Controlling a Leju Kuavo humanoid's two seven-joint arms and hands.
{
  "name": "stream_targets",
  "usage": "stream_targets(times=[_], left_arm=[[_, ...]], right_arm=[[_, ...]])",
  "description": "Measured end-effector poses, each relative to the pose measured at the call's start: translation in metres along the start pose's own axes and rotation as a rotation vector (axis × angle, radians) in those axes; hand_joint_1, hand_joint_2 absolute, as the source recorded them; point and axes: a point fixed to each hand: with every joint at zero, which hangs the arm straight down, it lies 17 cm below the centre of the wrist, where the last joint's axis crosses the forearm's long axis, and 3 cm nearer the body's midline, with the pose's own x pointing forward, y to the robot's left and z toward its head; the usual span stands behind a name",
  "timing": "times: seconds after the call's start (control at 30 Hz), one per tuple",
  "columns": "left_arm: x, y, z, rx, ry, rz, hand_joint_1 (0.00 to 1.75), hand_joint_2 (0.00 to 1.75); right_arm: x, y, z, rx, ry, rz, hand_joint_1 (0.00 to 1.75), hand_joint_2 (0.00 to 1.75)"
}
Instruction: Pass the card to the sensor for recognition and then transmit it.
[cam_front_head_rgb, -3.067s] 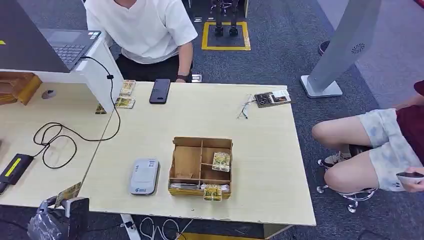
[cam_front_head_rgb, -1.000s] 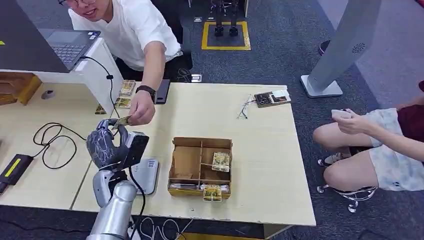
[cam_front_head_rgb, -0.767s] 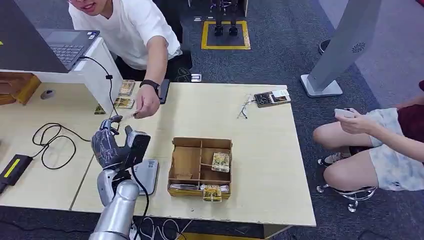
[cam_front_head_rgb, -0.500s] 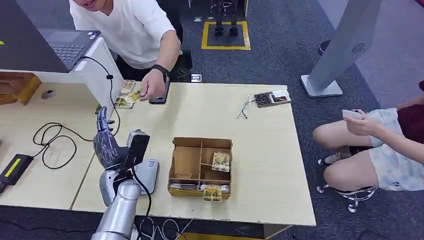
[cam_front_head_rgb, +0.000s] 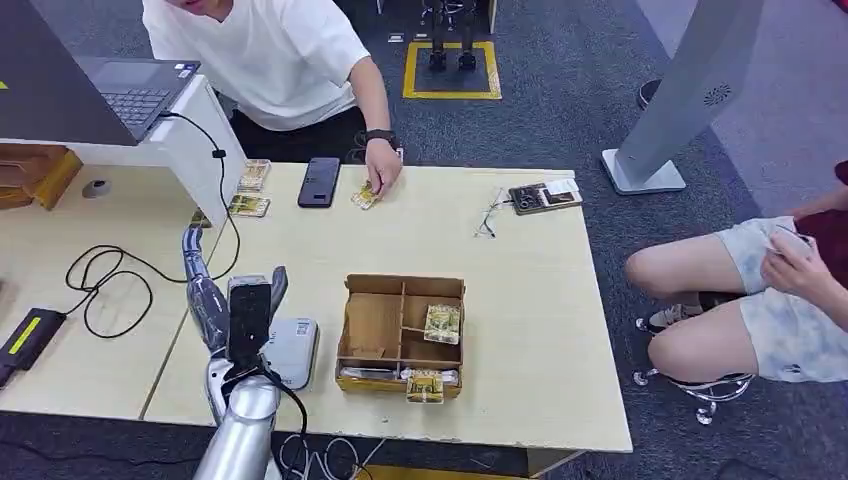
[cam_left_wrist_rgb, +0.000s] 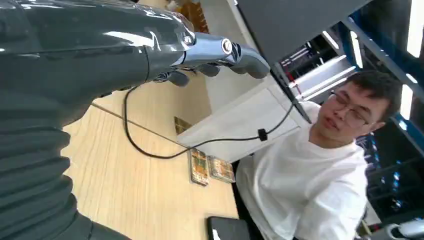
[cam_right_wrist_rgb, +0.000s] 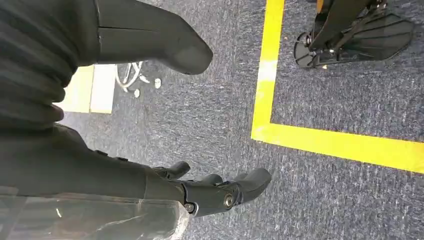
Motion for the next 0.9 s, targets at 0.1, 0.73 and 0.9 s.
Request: stream_targets(times=[0.1, 0.73, 0.9], left_arm=[[0.016, 0.001, 0.01, -0.028, -0.055, 0.017, 0.0, 1.75], [0.101, -0.015, 0.108, -0.322, -0.411, 0.057, 0.0, 1.75], [0.107, -0.025, 0.131, -0.379, -0.528, -0.098, 0.0, 1.75]], right_arm=[[0.003, 0.0, 0.0, 0.002, -0.016, -0.012, 0.0, 1.75], [0.0, 0.0, 0.0, 0.001, -0.011, -0.041, 0.0, 1.75], [0.0, -0.001, 0.0, 0.001, -0.01, -0.045, 0.0, 1.75]])
